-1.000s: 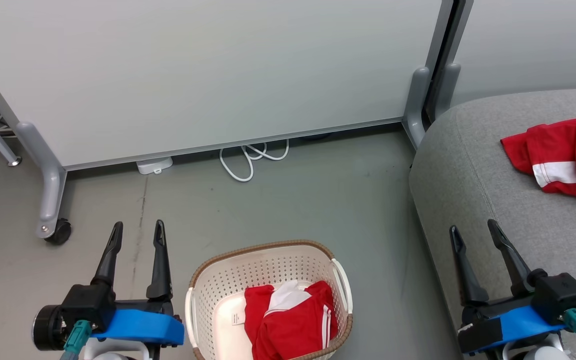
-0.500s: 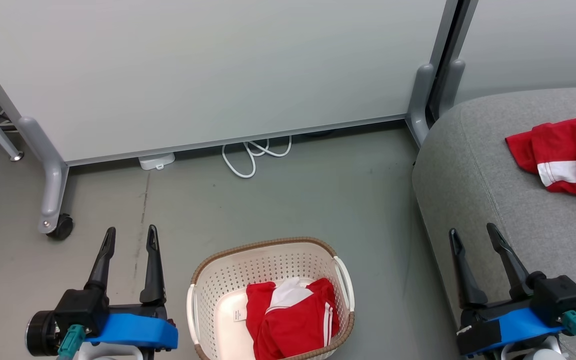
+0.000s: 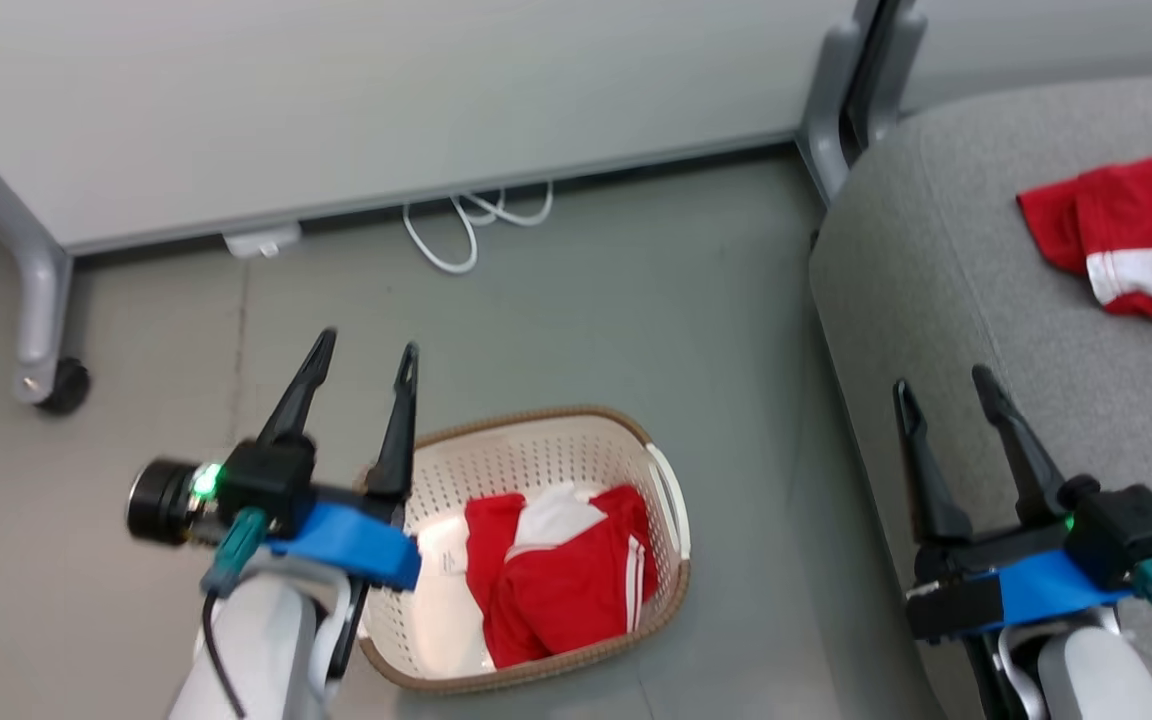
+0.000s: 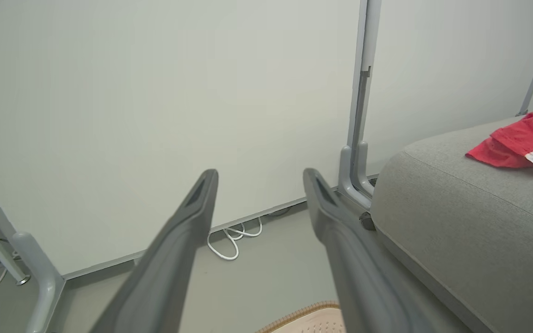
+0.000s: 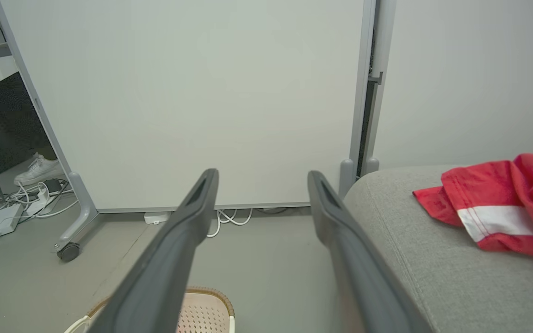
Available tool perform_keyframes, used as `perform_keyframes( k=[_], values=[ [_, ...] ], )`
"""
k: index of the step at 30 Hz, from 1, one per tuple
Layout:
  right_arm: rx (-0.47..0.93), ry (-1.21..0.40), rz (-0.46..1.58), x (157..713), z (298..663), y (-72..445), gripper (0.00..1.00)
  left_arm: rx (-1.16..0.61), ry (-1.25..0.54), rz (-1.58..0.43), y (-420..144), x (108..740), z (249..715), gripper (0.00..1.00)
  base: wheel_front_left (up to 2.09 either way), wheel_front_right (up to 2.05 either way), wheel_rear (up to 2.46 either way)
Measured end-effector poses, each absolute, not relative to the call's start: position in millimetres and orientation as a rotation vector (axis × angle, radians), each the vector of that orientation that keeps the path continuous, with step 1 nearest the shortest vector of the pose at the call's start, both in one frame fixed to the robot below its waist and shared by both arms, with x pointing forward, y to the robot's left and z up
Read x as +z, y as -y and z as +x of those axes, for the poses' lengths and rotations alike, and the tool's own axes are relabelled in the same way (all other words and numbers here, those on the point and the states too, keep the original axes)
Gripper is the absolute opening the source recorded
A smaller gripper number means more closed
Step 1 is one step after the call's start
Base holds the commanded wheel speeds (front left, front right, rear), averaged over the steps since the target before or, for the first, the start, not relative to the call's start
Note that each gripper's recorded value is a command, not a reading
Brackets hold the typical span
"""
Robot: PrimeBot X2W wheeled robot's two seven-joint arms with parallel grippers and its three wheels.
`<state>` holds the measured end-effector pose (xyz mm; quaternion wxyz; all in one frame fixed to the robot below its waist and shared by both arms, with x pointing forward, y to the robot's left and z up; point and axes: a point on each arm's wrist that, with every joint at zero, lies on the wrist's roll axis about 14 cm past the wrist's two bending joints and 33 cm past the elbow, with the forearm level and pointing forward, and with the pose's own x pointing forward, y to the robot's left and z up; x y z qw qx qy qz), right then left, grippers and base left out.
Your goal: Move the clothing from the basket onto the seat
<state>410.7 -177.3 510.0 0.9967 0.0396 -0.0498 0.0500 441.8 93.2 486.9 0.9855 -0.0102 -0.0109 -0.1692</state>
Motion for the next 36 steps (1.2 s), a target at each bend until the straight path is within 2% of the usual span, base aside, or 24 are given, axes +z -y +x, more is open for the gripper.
perform_keyframes(
  k=[8, 14, 23, 36],
  values=[
    [0.06, 0.071, 0.067, 492, 442, 193, 1.0, -0.527, -0.118, 0.037, -46, 430, 489, 1.0, 0.0, 0.0, 0.0],
    [0.024, 0.019, 0.052, 467, 457, 206, 1.0, -0.658, -0.297, 0.099, -18, 356, 499, 1.0, 0.0, 0.0, 0.0],
    [-0.007, -0.056, 0.027, 427, 476, 219, 1.0, -0.808, -0.552, 0.193, 7, 257, 494, 1.0, 0.0, 0.0, 0.0],
    [0.001, -0.144, 0.009, 372, 497, 219, 1.0, -0.821, -1.053, 0.278, -12, 138, 447, 1.0, 0.0, 0.0, 0.0]
  ],
)
